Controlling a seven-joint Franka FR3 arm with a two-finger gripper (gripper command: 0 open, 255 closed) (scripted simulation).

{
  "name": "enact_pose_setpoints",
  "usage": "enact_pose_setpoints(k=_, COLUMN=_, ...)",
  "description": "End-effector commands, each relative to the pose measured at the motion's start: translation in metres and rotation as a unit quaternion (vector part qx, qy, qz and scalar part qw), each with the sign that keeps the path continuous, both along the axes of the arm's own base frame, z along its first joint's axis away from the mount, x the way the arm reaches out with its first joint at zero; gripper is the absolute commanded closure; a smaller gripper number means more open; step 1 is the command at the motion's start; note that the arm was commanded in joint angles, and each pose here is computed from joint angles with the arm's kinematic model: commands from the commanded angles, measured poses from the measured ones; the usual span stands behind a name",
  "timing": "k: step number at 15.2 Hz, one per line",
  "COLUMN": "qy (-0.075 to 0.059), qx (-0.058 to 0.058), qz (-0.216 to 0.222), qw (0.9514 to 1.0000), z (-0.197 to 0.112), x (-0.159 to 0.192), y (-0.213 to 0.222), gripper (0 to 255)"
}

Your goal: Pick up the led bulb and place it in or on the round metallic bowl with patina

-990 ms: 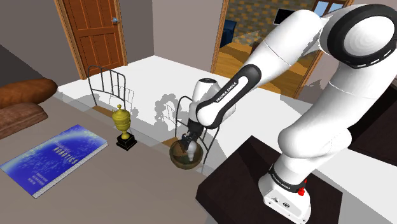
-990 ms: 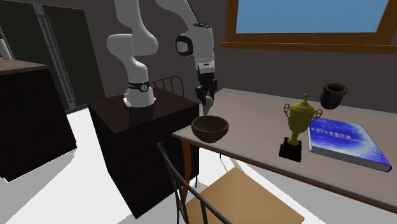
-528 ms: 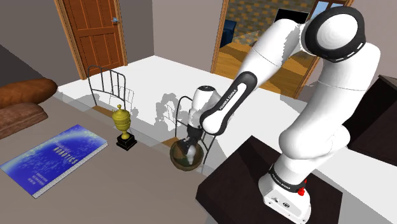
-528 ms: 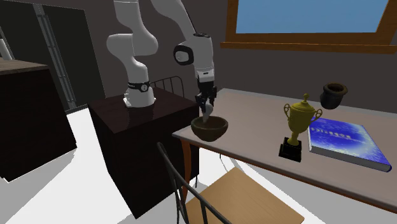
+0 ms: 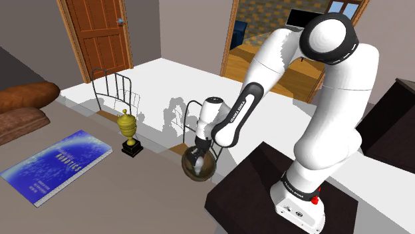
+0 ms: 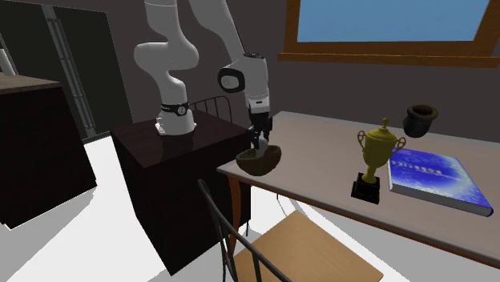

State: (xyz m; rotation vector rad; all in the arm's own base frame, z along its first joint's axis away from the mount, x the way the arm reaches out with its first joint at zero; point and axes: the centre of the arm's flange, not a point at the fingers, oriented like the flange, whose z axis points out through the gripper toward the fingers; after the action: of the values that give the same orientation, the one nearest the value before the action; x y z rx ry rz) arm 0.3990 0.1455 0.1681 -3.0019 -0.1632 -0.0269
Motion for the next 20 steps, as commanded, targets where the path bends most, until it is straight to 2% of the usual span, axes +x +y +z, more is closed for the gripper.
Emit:
enact_pose_setpoints(k=1, qy=0.0, qx=0.0, qz=0.0, qw=1.0, z=-0.001, x=0.0, y=0.0, gripper=255)
enact_pose_setpoints(k=5, qy=0.0, qx=0.0, qz=0.0, qw=1.0, z=-0.001, x=0.0, y=0.0, gripper=255)
enact_pose_setpoints(k=6, qy=0.0, qx=0.0, qz=0.0, qw=1.0, z=-0.001, x=0.0, y=0.0, gripper=0)
enact_pose_setpoints(k=11, qy=0.0, qx=0.0, qz=0.0, qw=1.0, z=-0.001, x=0.0, y=0.0, gripper=0)
enact_pose_setpoints(k=15, qy=0.0, qx=0.0, qz=0.0, qw=1.0, z=0.048, x=-0.001, y=-0.007, gripper=0)
enact_pose_setpoints(k=20, qy=0.0, qx=0.0, qz=0.0, qw=1.0, z=0.048, x=-0.001, y=-0.007, gripper=0)
